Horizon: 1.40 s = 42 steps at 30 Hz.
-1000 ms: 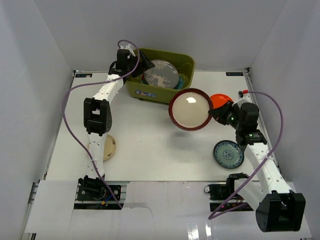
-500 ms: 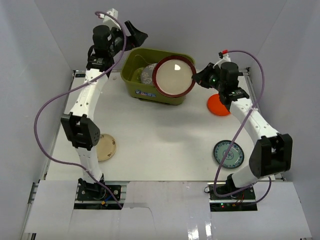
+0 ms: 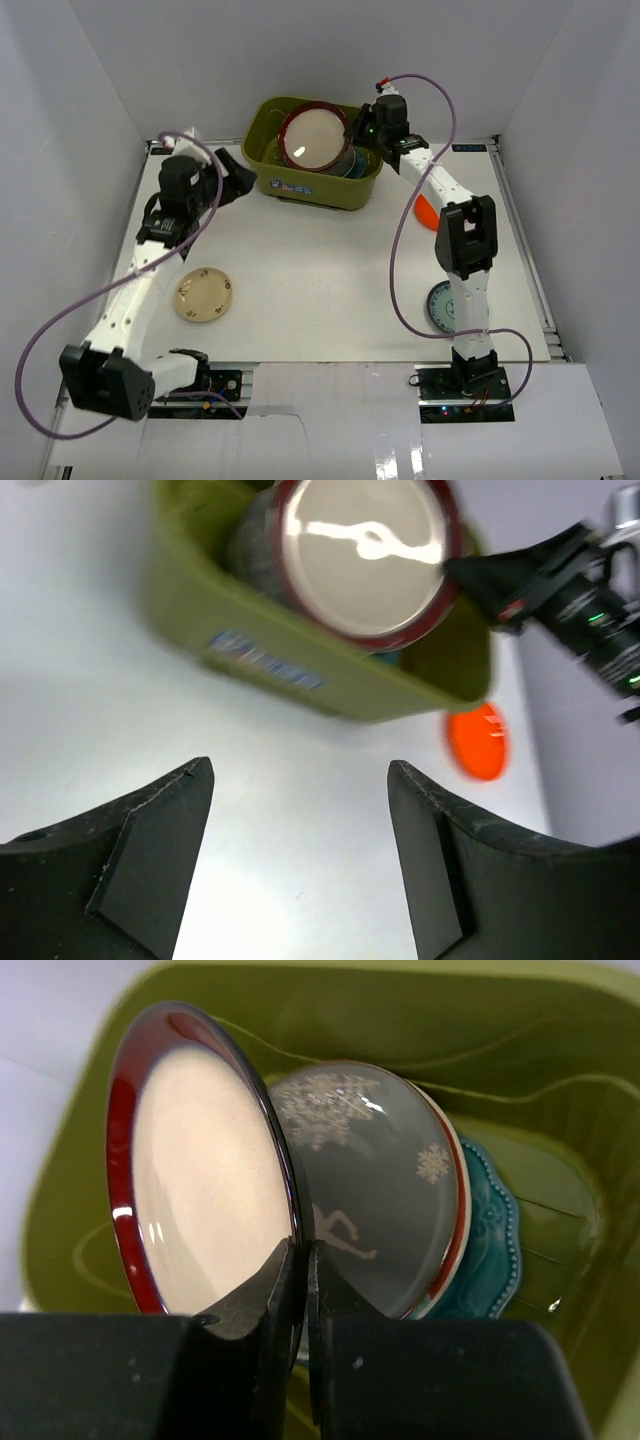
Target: Place the plates into the plastic bin on the countertop
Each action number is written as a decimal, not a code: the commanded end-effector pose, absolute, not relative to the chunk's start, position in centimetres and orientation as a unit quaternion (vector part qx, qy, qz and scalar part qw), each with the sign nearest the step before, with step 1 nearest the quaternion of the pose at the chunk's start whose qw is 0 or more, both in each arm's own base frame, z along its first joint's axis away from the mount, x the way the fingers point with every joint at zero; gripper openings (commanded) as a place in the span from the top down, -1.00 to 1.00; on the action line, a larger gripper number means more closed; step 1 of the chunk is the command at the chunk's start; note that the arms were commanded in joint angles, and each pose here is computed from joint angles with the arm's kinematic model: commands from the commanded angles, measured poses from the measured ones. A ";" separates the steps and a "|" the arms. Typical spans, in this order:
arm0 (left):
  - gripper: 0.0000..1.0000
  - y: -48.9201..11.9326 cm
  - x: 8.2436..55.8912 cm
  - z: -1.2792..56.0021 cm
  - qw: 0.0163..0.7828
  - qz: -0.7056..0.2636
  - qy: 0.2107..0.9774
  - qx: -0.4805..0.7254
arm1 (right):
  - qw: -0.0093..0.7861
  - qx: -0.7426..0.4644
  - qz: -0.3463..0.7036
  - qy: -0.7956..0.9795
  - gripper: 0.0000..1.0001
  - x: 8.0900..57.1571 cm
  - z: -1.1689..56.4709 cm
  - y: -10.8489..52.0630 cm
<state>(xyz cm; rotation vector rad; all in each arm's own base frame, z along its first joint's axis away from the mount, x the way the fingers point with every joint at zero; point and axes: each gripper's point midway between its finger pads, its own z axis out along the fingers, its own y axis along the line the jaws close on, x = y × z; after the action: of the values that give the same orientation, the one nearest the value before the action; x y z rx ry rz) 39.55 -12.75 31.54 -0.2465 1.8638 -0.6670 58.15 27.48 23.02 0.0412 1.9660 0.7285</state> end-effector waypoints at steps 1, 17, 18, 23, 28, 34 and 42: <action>-0.60 -6.8 34.5 28.7 0.552 -0.163 0.798 -0.179 | 0.571 0.012 0.339 0.748 0.84 59.9 30.6 29.0; -0.68 -0.8 22.2 11.3 0.341 0.000 0.858 -0.385 | 0.592 -0.058 0.294 0.748 -0.70 56.7 31.2 29.9; -0.67 -0.6 21.5 10.3 0.336 0.006 0.854 -0.397 | 0.588 -0.082 0.305 0.745 -0.78 55.8 31.8 30.3; -0.65 -1.3 20.9 10.1 0.327 -0.027 0.836 -0.440 | 0.557 -0.140 0.329 0.750 -0.97 49.0 33.1 30.6; -0.65 -2.5 18.3 7.9 0.237 -0.027 0.835 -0.496 | 0.560 -0.152 0.390 0.715 -0.93 40.5 33.8 29.8; -0.68 -1.8 16.1 7.1 0.223 -0.007 0.820 -0.527 | 0.519 -0.165 0.404 0.735 -0.86 33.0 27.6 28.3; -0.68 -2.7 15.8 4.1 0.217 -0.052 0.773 -0.594 | 0.473 -0.203 0.392 0.763 -0.80 27.2 21.6 26.1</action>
<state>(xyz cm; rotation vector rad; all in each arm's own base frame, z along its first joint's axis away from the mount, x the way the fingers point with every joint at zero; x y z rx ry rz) 15.76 -2.03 5.22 -1.4908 2.2261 -0.0702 28.22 26.42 20.08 -0.4316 1.9506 0.9589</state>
